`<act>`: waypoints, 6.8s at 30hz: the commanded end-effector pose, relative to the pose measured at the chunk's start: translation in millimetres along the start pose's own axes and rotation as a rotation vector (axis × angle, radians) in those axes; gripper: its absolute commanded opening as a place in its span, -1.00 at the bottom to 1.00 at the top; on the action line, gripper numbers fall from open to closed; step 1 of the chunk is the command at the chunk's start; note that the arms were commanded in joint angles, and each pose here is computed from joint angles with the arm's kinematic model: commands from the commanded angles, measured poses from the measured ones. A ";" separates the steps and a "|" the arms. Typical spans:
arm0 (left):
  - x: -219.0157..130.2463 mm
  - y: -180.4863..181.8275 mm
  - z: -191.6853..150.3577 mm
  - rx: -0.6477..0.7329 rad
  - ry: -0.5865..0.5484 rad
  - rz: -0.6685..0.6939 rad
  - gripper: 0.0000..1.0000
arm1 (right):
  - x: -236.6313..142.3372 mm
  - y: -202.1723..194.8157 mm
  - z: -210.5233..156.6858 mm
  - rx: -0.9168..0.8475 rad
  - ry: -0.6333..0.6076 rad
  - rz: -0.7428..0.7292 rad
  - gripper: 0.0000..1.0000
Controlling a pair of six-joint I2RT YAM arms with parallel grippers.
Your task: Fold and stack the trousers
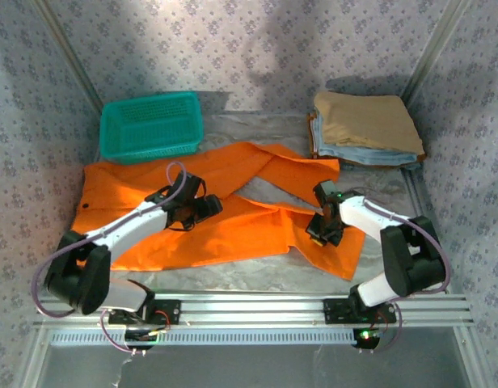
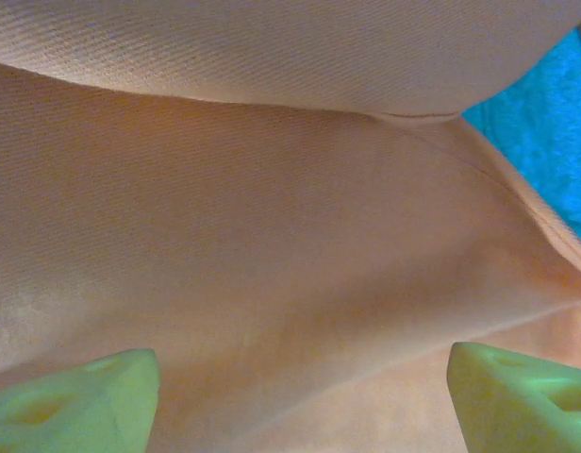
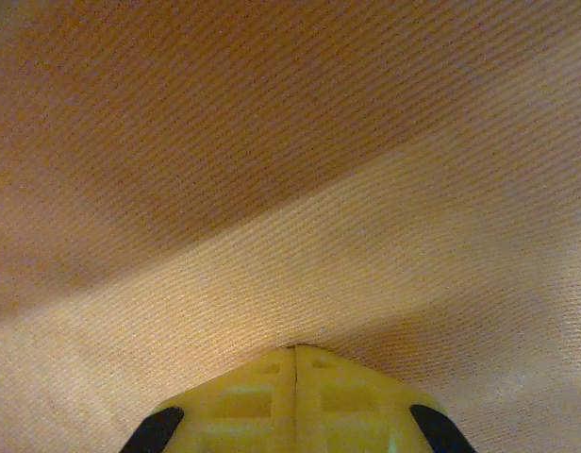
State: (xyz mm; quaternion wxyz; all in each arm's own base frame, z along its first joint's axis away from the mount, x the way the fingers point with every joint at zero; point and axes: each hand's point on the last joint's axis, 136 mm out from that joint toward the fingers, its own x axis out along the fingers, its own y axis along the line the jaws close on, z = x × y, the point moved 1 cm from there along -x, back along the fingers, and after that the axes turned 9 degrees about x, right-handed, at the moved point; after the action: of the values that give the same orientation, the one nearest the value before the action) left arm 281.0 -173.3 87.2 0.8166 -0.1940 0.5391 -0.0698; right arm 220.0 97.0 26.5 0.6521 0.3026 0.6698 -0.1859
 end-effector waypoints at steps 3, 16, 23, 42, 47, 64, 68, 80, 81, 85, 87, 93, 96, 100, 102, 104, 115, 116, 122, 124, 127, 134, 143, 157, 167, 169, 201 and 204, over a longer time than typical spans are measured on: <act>-1.9 -11.2 13.5 0.021 -0.062 -0.044 0.64 | 2.1 -43.8 10.6 0.106 0.074 -0.136 -1.00; -0.9 11.7 -12.1 0.046 -0.023 -0.065 0.68 | -31.6 -96.2 69.4 0.280 -0.023 -0.180 -1.00; 11.7 27.4 -29.5 0.024 0.010 -0.034 0.69 | -53.6 37.4 44.7 -0.065 -0.159 -0.068 -1.00; 2.7 93.9 -150.7 -0.157 0.100 0.157 0.65 | 12.6 -40.1 -24.0 -0.083 -0.018 -0.218 -1.00; -14.4 104.0 -157.4 -0.259 0.023 0.130 0.64 | 4.6 -50.0 -20.1 -0.071 -0.007 -0.179 -1.00; -61.9 49.7 -20.1 -0.073 -0.130 0.067 0.75 | -42.7 66.4 106.1 -0.146 -0.225 -0.117 0.02; -49.9 29.3 10.0 -0.016 -0.101 0.083 0.75 | -18.5 76.4 121.2 -0.132 -0.184 -0.142 0.05; -45.1 22.5 23.2 -0.007 -0.100 0.060 0.75 | -21.6 65.3 126.7 -0.097 -0.195 -0.120 -1.00; -46.5 22.2 24.7 -0.002 -0.102 0.058 0.75 | -34.4 65.8 128.7 -0.106 -0.217 -0.107 -1.00; -51.7 15.7 32.1 0.035 -0.108 0.042 0.74 | -89.2 58.8 146.6 -0.112 -0.297 -0.047 -1.00; -53.5 10.8 37.1 0.053 -0.113 0.031 0.74 | -112.4 50.6 163.9 -0.070 -0.334 0.015 -1.00; -62.7 -8.0 55.9 0.129 -0.106 0.004 0.73 | -168.8 44.4 181.9 -0.035 -0.411 0.173 -1.00; -65.5 -15.4 64.4 0.161 -0.105 -0.008 0.72 | -185.5 32.9 185.8 -0.014 -0.425 0.189 -1.00; -64.2 -23.7 71.8 0.175 -0.108 -0.033 0.72 | -185.8 -1.9 193.5 0.077 -0.408 0.173 -1.00; -59.5 -25.7 73.0 0.170 -0.104 -0.043 0.72 | -176.2 -20.5 197.3 0.117 -0.403 0.138 -1.00; -53.1 -28.5 74.1 0.168 -0.095 -0.056 0.72 | -161.3 -36.7 195.7 0.158 -0.368 0.109 -1.00; -6.9 -29.9 82.7 0.151 -0.020 -0.028 0.75 | -139.2 -72.2 192.8 0.271 -0.371 0.015 0.01; -2.7 -30.7 83.8 0.147 -0.015 -0.029 0.76 | -144.1 -66.4 189.7 0.246 -0.389 0.010 0.02; 24.2 -22.4 92.0 0.132 0.014 0.029 0.78 | -145.9 -13.9 174.7 0.097 -0.413 0.062 -0.03; 35.9 -11.6 96.1 0.101 0.024 0.057 0.78 | -129.3 11.0 171.5 0.033 -0.381 0.082 -0.20; 50.6 10.4 103.1 0.033 0.030 0.092 0.78 | -93.3 36.2 173.9 0.001 -0.309 0.069 -0.73; 77.8 46.3 113.6 -0.080 0.067 0.095 0.77 | -23.7 62.0 176.6 -0.017 -0.144 0.067 -0.98; 94.8 39.7 142.6 -0.028 0.091 0.050 0.77 | -2.9 57.3 188.3 -0.005 -0.115 0.038 -1.00; -8.7 131.8 117.8 -0.258 -0.122 0.257 0.86 | -56.6 106.9 113.1 -0.221 -0.169 0.166 -0.75; -4.7 212.0 120.4 -0.497 -0.147 0.290 0.85 | 2.2 115.1 92.5 -0.250 -0.043 0.134 -0.91; -3.0 213.9 129.6 -0.493 -0.146 0.280 0.84 | 10.6 112.6 96.9 -0.238 -0.039 0.116 -0.92; -111.9 211.3 29.7 -0.544 -0.246 0.501 0.87 | -39.7 71.6 22.9 -0.353 -0.078 0.118 -0.78; -150.1 235.9 13.5 -0.668 -0.322 0.607 0.87 | -38.2 68.6 14.1 -0.372 -0.058 0.112 -0.77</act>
State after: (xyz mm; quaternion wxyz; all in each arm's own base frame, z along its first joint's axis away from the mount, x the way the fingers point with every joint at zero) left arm 249.2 61.3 114.6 0.7951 -0.2926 0.4540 0.2759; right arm 284.8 133.0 69.5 0.7281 0.2143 0.6504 -0.0287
